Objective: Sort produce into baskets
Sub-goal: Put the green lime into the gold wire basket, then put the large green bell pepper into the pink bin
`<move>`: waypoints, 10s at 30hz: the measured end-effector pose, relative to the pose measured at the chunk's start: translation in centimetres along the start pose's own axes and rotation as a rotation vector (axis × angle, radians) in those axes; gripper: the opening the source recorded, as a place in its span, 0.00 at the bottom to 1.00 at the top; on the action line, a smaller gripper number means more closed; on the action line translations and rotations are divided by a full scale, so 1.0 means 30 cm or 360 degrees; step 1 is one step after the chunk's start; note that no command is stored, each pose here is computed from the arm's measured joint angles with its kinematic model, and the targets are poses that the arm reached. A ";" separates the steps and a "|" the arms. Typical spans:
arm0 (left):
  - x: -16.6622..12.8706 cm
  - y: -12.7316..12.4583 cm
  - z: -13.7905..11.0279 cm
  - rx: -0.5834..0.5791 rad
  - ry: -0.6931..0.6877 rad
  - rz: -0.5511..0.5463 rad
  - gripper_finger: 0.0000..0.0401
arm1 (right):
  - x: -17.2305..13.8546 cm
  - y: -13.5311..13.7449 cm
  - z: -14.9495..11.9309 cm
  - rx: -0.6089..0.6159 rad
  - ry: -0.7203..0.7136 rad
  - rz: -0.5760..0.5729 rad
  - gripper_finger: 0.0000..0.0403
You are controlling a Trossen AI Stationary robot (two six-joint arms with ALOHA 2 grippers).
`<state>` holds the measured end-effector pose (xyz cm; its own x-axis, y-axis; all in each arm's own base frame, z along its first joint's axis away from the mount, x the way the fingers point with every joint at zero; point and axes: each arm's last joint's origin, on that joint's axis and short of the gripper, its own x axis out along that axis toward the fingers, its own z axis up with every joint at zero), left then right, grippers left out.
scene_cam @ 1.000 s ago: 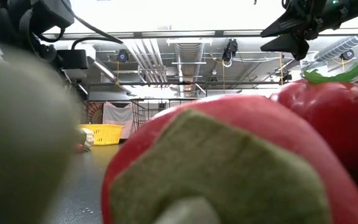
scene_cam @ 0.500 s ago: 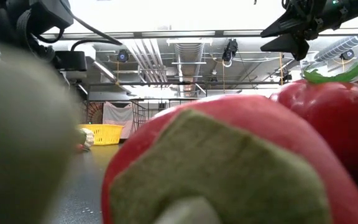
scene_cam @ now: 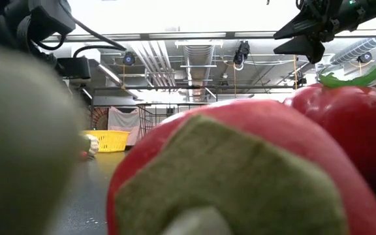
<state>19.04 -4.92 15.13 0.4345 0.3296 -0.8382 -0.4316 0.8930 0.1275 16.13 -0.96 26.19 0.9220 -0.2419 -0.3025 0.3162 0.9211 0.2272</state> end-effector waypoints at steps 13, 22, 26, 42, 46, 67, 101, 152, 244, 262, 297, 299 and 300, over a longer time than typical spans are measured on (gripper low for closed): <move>0.072 -0.048 0.005 0.0103 0.0060 0.0087 0.54 | 0.000 0.000 0.000 0.0001 0.0001 0.0000 0.54; 0.062 -0.062 0.029 0.0169 0.0069 0.0040 0.45 | 0.000 0.000 0.000 -0.0001 0.0002 0.0000 0.54; 0.062 -0.063 0.029 0.0159 0.0069 0.0039 0.39 | 0.000 0.000 -0.001 -0.0004 0.0004 -0.0001 0.54; 0.053 -0.061 0.034 0.0136 0.0048 0.0027 0.40 | 0.000 0.000 -0.001 -0.0001 0.0007 -0.0002 0.54; 0.035 -0.057 0.042 0.0123 0.0007 0.0000 0.40 | 0.000 0.000 -0.001 -0.0001 0.0007 -0.0002 0.54; -0.124 -0.026 0.140 0.0041 -0.0549 -0.0215 0.40 | 0.000 0.000 -0.001 -0.0001 0.0007 -0.0002 0.54; -0.191 -0.023 0.256 0.0145 -0.0844 -0.0160 0.40 | 0.000 -0.001 -0.002 -0.0002 0.0011 -0.0003 0.54; 0.072 0.708 0.922 0.0288 -0.0192 -0.0007 0.40 | 0.000 -0.001 -0.002 -0.0004 0.0010 -0.0008 0.54; -0.435 0.199 0.448 -0.0221 -0.0975 -0.0227 0.50 | 0.191 0.095 0.116 -0.0433 0.0641 -0.0051 0.78; -0.415 0.189 0.453 -0.0165 -0.0943 -0.0203 0.50 | 0.397 0.214 0.007 -0.0505 0.1272 -0.0141 0.92; -0.411 0.187 0.454 -0.0095 -0.0939 -0.0182 0.50 | 0.559 0.120 -0.121 -0.0484 0.1479 -0.0046 0.92; -0.411 0.187 0.454 -0.0095 -0.0939 -0.0182 0.50 | 0.567 0.117 -0.132 -0.0493 0.1499 -0.0048 0.92; -0.411 0.187 0.454 -0.0091 -0.0938 -0.0181 0.50 | 0.571 0.117 -0.135 -0.0495 0.1500 -0.0046 0.92</move>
<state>22.02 0.20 33.39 0.8385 0.3619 -0.4075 -0.3915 0.9201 0.0115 32.12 -0.63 18.05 0.3171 -0.0484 -0.9472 0.1389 0.9903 -0.0041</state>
